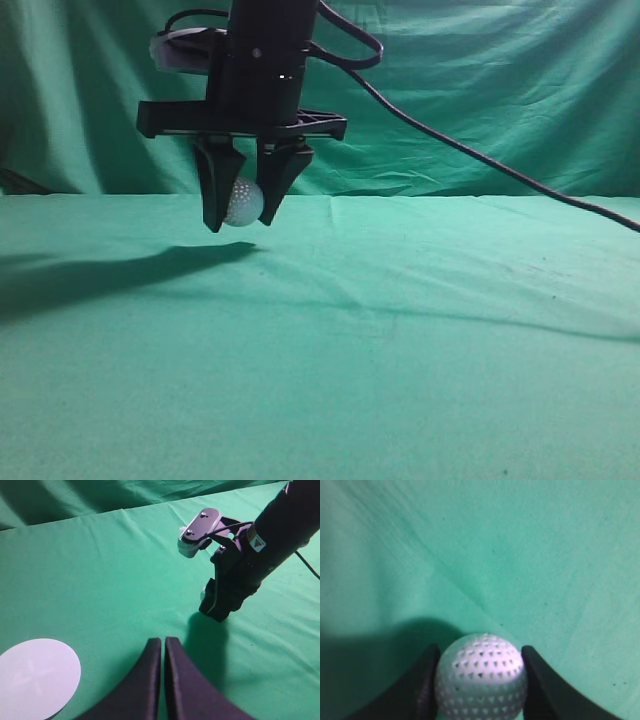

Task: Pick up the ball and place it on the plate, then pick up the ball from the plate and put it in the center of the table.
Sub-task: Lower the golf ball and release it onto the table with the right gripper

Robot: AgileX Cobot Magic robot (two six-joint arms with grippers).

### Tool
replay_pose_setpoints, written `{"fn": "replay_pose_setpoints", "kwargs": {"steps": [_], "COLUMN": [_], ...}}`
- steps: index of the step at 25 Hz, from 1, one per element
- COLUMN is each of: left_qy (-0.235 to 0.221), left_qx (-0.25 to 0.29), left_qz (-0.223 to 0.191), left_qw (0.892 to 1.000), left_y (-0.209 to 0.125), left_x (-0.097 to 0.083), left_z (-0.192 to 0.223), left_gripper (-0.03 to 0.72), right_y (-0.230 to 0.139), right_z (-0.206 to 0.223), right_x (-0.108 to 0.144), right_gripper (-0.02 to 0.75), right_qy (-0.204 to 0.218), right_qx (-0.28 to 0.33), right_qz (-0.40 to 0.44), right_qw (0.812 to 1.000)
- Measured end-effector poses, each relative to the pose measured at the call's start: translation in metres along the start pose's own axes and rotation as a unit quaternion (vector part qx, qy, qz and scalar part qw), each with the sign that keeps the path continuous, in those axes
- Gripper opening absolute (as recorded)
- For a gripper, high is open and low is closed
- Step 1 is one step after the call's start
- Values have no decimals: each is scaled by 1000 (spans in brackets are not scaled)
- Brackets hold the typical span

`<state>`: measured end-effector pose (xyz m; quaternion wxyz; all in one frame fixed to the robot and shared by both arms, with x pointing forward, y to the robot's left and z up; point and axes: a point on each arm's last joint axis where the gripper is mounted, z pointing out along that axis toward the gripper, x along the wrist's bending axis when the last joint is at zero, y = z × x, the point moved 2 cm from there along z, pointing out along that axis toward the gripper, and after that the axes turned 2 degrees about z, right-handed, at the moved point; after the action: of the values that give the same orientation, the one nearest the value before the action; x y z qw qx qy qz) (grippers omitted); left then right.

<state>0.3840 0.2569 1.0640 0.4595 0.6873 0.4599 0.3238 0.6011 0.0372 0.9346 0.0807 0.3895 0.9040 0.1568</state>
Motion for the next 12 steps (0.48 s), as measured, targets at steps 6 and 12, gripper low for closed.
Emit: {"fn": "replay_pose_setpoints", "kwargs": {"steps": [6, 12], "left_qy": [0, 0], "left_qx": [0, 0], "left_qz": [1, 1], "left_qw": [1000, 1000], "left_y": [0, 0], "left_x": [0, 0], "left_z": [0, 0], "left_gripper": [0, 0], "right_y": [-1, -2], "right_z": [8, 11], "right_x": [2, 3], "right_gripper": [324, 462], "right_qy": [8, 12], "right_qx": [4, 6], "right_qz": [7, 10], "right_qw": [1000, 1000]}}
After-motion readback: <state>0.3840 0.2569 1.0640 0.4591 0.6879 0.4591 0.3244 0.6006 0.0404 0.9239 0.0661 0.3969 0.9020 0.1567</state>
